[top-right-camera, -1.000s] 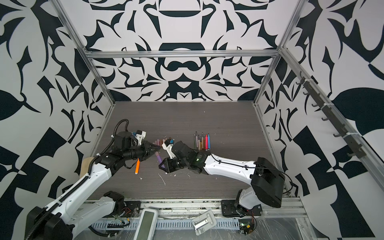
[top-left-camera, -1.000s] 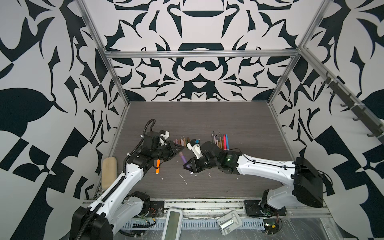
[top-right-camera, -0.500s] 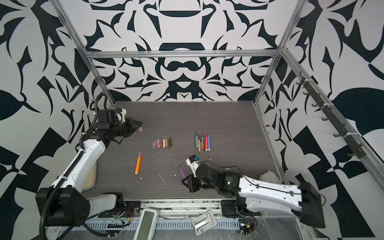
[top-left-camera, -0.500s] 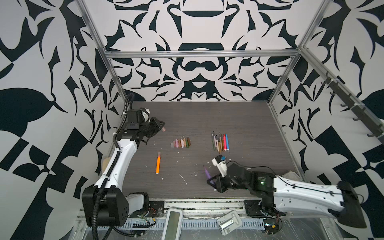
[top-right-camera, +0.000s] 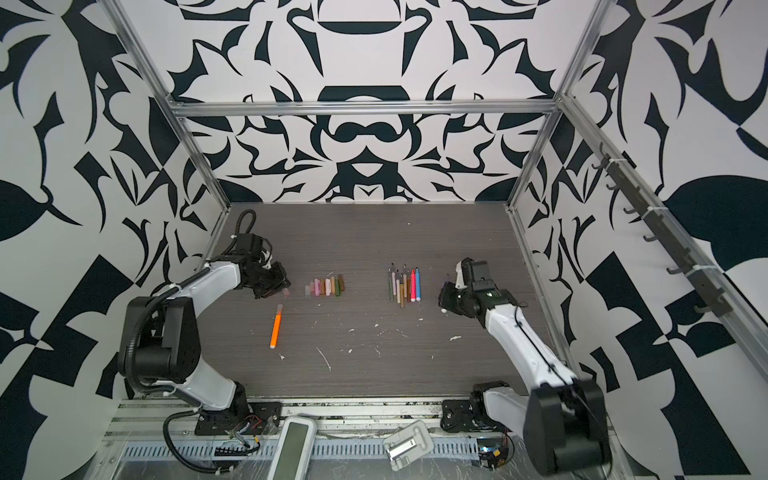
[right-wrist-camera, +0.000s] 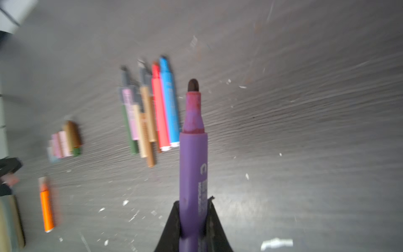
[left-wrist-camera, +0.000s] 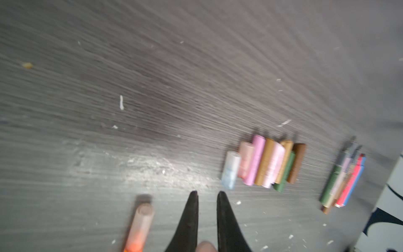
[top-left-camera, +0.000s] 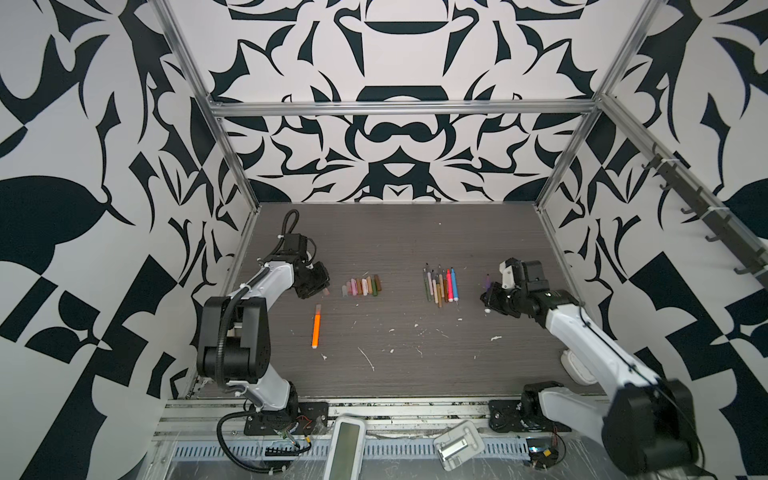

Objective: Open the pen caps
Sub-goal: 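Lower the purple marker by the blue marker while the left gripper carries the cap, then move the right gripper to the orange marker and grasp its body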

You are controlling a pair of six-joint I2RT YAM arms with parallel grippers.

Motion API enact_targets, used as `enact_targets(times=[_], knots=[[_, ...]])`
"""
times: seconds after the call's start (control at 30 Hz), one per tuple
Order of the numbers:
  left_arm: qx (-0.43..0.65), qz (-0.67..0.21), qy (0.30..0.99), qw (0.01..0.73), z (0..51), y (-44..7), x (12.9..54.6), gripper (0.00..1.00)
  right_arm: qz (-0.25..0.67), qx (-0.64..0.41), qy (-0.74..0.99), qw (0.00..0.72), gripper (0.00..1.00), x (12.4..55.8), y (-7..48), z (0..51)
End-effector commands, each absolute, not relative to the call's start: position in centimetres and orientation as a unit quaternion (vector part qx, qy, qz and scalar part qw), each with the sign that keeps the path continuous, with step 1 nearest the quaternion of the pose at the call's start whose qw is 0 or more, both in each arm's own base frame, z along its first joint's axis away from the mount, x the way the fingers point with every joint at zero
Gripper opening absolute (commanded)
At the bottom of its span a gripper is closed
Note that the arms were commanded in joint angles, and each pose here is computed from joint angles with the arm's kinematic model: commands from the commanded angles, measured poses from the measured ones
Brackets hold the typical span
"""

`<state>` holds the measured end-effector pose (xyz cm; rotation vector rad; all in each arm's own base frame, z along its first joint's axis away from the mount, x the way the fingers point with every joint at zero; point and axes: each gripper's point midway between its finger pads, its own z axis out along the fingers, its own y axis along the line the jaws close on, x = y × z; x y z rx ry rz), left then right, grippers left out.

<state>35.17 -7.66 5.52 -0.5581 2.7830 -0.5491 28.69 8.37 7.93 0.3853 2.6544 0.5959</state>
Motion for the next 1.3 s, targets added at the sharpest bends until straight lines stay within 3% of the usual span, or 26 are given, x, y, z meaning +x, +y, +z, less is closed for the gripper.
enact_targets(times=[0.0,0.4,0.53,0.6,0.77,1.07,1.27], knots=[[-0.183,-0.17,0.961,0.117,4.5,-7.4,36.0,0.0,0.266,0.073,0.934,0.227,0.0,32.1,10.6,8.9],[-0.172,-0.206,0.96,0.084,1.7,-9.5,37.1,0.07,0.298,0.086,0.927,0.21,0.01,35.9,11.7,5.3],[-0.17,-0.21,0.96,0.078,1.3,-9.9,37.1,0.11,0.299,0.094,0.927,0.205,0.14,36.5,11.6,4.6],[-0.169,-0.21,0.96,0.078,1.3,-10.0,37.2,0.18,0.302,0.096,0.927,0.203,0.18,36.7,11.7,4.5],[-0.168,-0.218,0.958,0.076,1.4,-10.2,37.2,0.27,0.308,0.1,0.925,0.2,0.41,37.1,11.7,4.4],[-0.168,-0.222,0.957,0.077,1.6,-10.4,37.3,0.3,0.322,0.096,0.92,0.2,0.58,37.1,12.1,4.7],[-0.172,-0.215,0.956,0.1,2.9,-9.9,37.3,0.3,0.3,0.09,0.923,0.224,0.63,36.2,11.2,6.3]])
